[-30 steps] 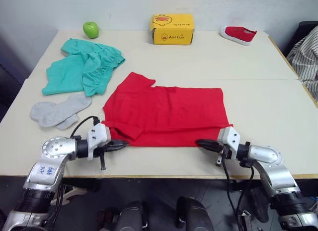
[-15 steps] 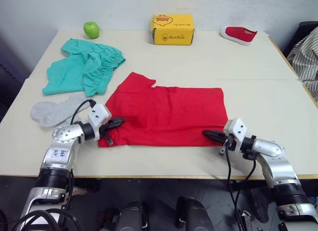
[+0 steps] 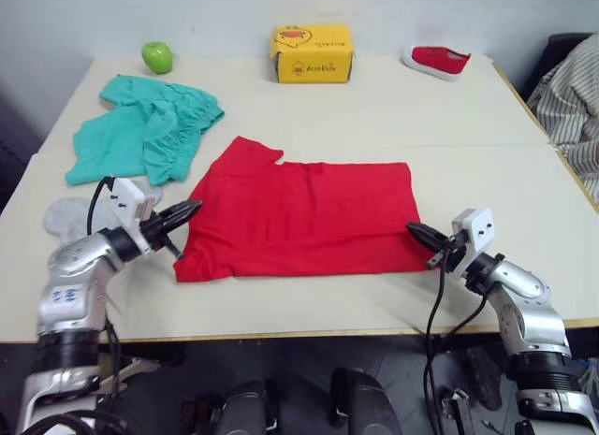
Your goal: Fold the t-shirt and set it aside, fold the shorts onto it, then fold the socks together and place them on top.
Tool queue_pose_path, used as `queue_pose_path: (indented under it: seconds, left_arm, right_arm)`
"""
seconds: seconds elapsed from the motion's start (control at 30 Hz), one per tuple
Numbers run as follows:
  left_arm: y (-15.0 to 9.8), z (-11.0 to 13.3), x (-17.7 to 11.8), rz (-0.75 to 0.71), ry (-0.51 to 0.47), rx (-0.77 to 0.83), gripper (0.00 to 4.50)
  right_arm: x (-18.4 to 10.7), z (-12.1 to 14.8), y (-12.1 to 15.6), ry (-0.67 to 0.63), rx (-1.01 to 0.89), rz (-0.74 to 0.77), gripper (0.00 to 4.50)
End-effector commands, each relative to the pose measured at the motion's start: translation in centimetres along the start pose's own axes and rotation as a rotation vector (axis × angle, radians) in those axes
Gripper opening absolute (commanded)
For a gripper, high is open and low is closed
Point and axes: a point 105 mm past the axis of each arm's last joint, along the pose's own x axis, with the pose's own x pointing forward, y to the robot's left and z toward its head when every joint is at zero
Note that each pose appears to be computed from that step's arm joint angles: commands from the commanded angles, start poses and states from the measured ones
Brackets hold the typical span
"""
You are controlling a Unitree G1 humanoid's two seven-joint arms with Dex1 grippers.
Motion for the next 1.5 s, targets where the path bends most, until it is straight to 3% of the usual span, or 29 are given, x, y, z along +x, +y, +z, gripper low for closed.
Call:
queue_pose_path:
  seconds: [0.03,0.13,0.3,0.4,0.5,0.6,0.67,0.8,0.93,1.03,1.17,1.33,1.5]
  left_arm:
    - [-3.6,-0.1,1.0,-0.07,0.011,0.033,0.0]
    - [-4.9,-1.4,2.2,-0.007,0.033,0.012,0.0]
    - [-3.8,-4.3,2.1,0.277,0.122,-0.014,0.0]
    - [-2.1,-6.2,-0.6,0.493,0.164,-0.069,0.0]
    - [-1.7,-7.7,-3.0,0.582,0.207,-0.105,0.0]
    - [-0.8,-8.1,-4.7,0.67,0.199,-0.144,0.0]
    - [0.2,-7.5,-5.5,0.727,0.136,-0.171,0.0]
    - [0.5,-5.1,-5.5,0.628,-0.042,-0.206,0.0]
    - [-0.5,-2.8,-5.9,0.434,-0.082,-0.191,0.0]
    - [-1.7,-1.8,-5.3,0.274,-0.011,-0.09,0.0]
    - [-3.3,-1.7,-3.1,0.187,0.003,-0.055,0.0]
    - [-4.3,-5.1,-1.8,0.217,0.121,-0.087,0.0]
    - [-2.8,-7.1,-4.8,0.338,0.246,-0.099,0.0]
  right_arm:
    - [2.0,0.4,5.0,-0.022,-0.049,0.122,0.02]
    - [2.7,-0.9,6.4,0.012,-0.073,0.086,0.02]
    - [1.5,-2.4,4.8,0.057,-0.097,-0.079,0.02]
    - [-1.0,-3.4,2.7,0.109,-0.128,-0.165,0.02]
    - [-3.5,-3.6,0.6,0.132,-0.157,-0.237,0.02]
    - [-5.5,-3.7,-1.3,0.149,-0.16,-0.317,0.02]
    - [-6.9,-3.7,-2.7,0.149,-0.161,-0.38,0.02]
    - [-7.8,-2.9,-3.9,0.096,-0.135,-0.434,0.02]
    - [-6.9,-0.4,-3.4,-0.018,-0.109,-0.349,0.02]
    - [-5.5,1.0,-1.5,-0.048,-0.107,-0.207,0.02]
    - [-3.7,0.1,1.6,-0.009,-0.116,-0.078,0.02]
    - [-3.4,-2.6,2.6,0.082,-0.125,-0.073,0.02]
    - [-6.7,-4.1,0.2,0.154,-0.136,-0.172,0.02]
